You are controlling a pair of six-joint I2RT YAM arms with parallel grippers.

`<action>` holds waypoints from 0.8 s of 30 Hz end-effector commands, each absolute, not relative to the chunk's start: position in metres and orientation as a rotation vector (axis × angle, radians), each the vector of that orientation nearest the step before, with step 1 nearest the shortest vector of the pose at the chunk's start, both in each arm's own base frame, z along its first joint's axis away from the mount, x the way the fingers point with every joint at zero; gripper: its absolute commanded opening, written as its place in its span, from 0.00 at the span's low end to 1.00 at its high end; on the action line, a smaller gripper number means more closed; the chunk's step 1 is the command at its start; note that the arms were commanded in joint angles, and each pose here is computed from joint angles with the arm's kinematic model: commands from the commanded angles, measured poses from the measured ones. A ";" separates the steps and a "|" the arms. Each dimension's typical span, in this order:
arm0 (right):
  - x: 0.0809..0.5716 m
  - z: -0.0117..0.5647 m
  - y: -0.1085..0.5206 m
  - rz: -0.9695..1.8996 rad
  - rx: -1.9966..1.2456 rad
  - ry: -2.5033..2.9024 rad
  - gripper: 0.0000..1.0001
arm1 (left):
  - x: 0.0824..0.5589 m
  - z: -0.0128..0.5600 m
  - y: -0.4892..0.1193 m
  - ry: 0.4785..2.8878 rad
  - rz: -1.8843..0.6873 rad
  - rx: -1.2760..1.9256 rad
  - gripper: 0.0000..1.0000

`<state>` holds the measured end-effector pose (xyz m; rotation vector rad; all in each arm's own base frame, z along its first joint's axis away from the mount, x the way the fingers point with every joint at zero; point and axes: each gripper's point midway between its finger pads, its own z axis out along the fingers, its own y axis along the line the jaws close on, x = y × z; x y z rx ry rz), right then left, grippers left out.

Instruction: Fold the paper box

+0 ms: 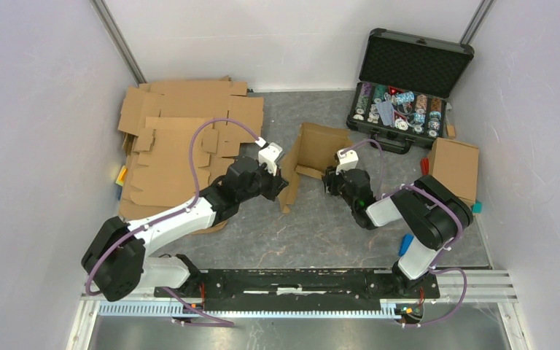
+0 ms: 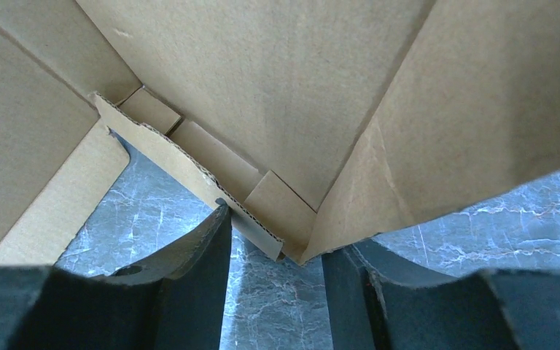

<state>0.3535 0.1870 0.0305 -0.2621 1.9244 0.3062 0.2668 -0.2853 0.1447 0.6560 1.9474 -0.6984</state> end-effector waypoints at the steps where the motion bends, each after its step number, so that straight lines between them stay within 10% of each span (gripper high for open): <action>1: 0.358 0.037 0.199 0.373 -0.200 1.920 0.45 | 0.256 0.148 -0.300 1.964 -0.802 0.683 0.17; 9: 0.362 0.046 0.198 0.384 -0.149 1.897 0.39 | 0.256 0.146 -0.300 1.969 -0.805 0.684 0.17; 24: 0.365 0.053 0.199 0.386 -0.131 1.893 0.60 | 0.258 0.144 -0.298 1.982 -0.780 0.677 0.17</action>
